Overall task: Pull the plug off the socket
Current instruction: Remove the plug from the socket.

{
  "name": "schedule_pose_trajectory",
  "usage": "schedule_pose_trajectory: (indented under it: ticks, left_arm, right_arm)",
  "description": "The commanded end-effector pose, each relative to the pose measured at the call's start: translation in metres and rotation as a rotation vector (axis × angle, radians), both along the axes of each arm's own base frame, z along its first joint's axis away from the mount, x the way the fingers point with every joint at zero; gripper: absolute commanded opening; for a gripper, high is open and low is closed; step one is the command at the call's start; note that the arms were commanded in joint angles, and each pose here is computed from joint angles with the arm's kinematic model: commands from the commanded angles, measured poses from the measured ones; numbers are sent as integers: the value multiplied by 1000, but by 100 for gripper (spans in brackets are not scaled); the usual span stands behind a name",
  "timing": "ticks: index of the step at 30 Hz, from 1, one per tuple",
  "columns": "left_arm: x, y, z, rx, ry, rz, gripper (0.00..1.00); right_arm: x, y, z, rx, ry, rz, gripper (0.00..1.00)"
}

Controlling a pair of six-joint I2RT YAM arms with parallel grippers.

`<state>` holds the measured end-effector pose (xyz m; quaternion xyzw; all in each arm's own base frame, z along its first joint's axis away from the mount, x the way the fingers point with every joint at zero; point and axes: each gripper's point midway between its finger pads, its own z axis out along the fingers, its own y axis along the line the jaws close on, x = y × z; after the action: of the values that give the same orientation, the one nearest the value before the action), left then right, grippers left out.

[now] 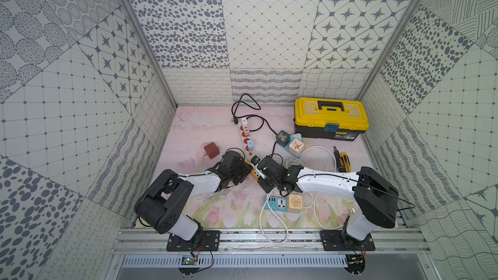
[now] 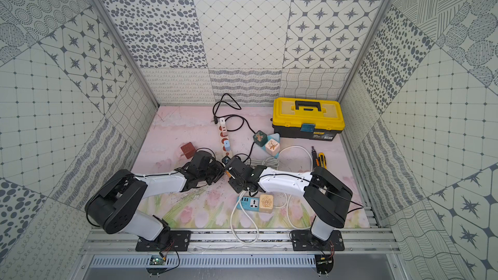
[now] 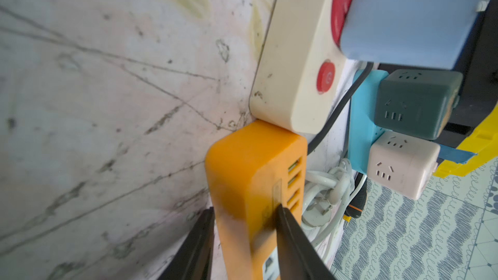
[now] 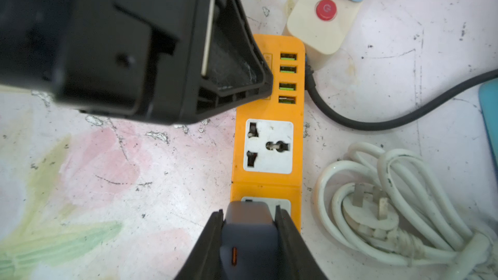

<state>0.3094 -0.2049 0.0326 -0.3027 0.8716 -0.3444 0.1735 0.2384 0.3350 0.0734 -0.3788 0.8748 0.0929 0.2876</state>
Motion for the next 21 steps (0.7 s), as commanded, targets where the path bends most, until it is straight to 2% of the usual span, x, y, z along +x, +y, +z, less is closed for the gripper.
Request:
schedule_pose_trajectory:
  ticks: [1, 5, 9, 13, 16, 21]
  left_arm:
    - [-40, 46, -57, 223, 219, 86, 38]
    - [-41, 48, -63, 235, 237, 93, 37]
    - [-42, 48, -66, 239, 247, 97, 37]
    - [-41, 48, -64, 239, 240, 93, 37]
    - [-40, 48, -62, 239, 230, 90, 37]
    - [-36, 40, -58, 204, 196, 58, 38]
  right_arm:
    - [-2, -8, 9, 22, 29, -15, 12]
    - [-24, 19, 16, 60, 4, 80, 12]
    - [-29, 36, 19, -3, -71, 70, 12]
    - [-16, 16, 18, -35, -57, -2, 12]
    - [-10, -4, 22, 23, -11, -44, 11]
    - [-14, -20, 47, 144, -16, -39, 11]
